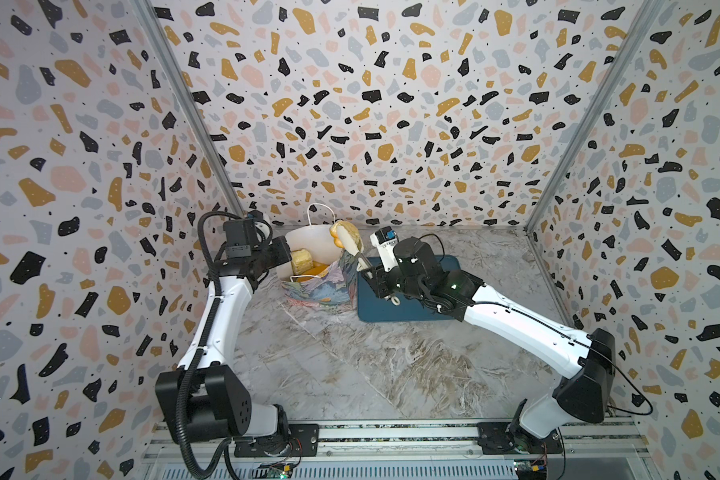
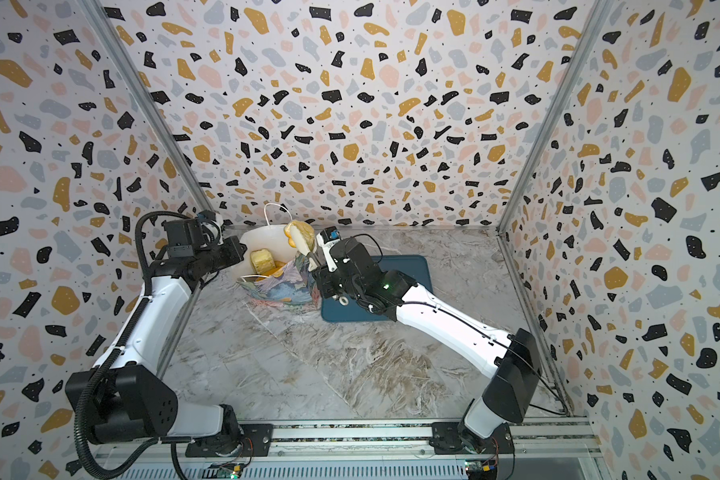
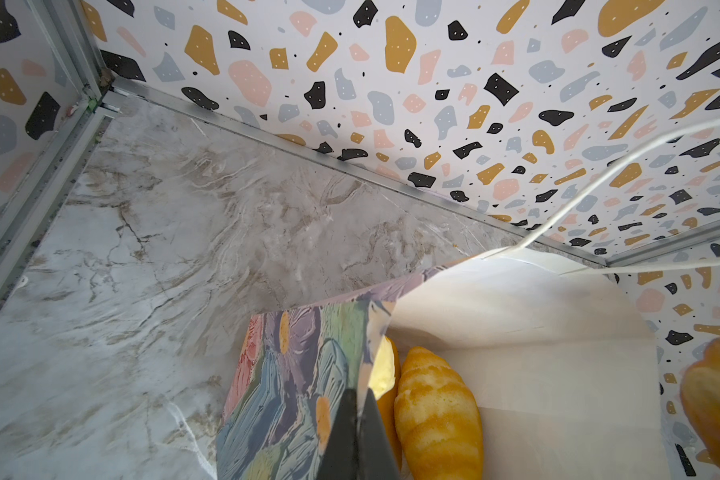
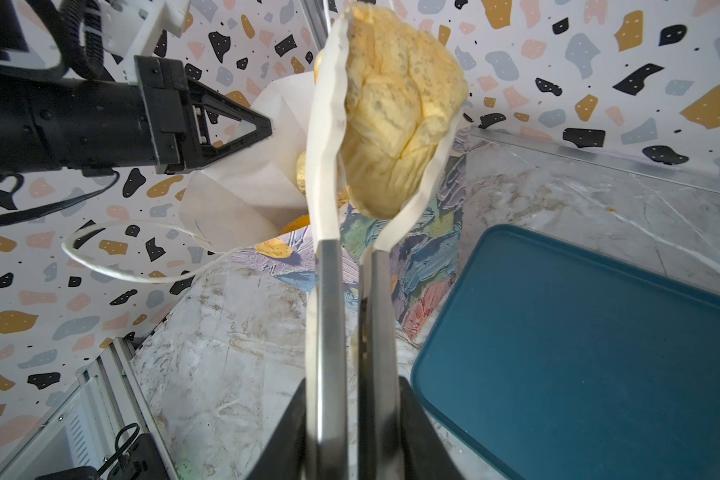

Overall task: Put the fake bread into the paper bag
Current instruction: 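Lift the herb bun in the tongs and carry it over the bag opening, then open the tongs to drop the herb bun into the bag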

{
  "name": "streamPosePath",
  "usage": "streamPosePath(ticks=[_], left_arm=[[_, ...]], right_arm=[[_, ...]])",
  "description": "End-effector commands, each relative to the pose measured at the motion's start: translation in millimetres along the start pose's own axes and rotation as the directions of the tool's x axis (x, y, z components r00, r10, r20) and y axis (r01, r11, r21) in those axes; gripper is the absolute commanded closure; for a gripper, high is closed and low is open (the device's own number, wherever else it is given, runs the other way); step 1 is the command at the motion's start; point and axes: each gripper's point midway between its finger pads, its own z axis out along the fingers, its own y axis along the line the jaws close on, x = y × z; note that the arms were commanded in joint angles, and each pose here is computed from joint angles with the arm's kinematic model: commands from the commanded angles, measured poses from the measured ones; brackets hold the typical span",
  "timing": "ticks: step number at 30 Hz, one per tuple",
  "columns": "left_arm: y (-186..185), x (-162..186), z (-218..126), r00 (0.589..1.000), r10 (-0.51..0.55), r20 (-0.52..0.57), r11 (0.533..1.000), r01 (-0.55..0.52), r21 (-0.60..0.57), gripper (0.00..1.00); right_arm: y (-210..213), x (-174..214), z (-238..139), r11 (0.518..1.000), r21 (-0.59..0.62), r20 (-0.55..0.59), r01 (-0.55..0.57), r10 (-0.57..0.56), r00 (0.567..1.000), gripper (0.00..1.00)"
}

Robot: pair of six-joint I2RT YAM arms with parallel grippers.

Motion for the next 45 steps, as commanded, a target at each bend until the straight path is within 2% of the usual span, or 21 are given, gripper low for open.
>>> streamPosePath(ticks=[1, 19, 22, 26, 33, 45], left_arm=[[-12.9, -15.4, -11.3, 0.997, 0.026, 0.069, 0.999, -0.029, 0.038, 1.0], [-14.2, -16.2, -13.0, 0.997, 0.029, 0.075, 0.999, -0.032, 0.04, 1.0], [-14.7, -16.7, -13.6, 0.997, 0.03, 0.077, 0.999, -0.033, 0.041, 1.0], [-14.9, -16.5, -13.7, 0.997, 0.028, 0.076, 0.999, -0.032, 0.044, 1.0], [-14.5, -17.4, -14.3, 0.996, 0.029, 0.08, 0.999, -0.032, 0.04, 1.0], [-11.1, -17.2, -10.2, 0.997, 0.025, 0.072, 0.999, -0.027, 0.027, 1.0]], right_arm=[[24.4, -31.2, -13.6, 0.998, -0.04, 0.071, 0.038, -0.035, 0.997, 0.69], [51.9, -36.6, 32.3, 0.993, -0.054, 0.007, 0.101, -0.101, 0.995, 0.65], [51.2, -33.5, 40.4, 0.993, -0.046, -0.014, 0.108, -0.108, 0.994, 0.62], [50.7, -32.6, 44.4, 0.993, -0.036, -0.024, 0.111, -0.112, 0.993, 0.51], [54.1, -41.9, 34.6, 0.992, -0.044, 0.005, 0.114, -0.114, 0.993, 0.45], [45.2, -56.7, -12.0, 0.993, -0.009, 0.109, 0.118, -0.116, 0.987, 0.45]])
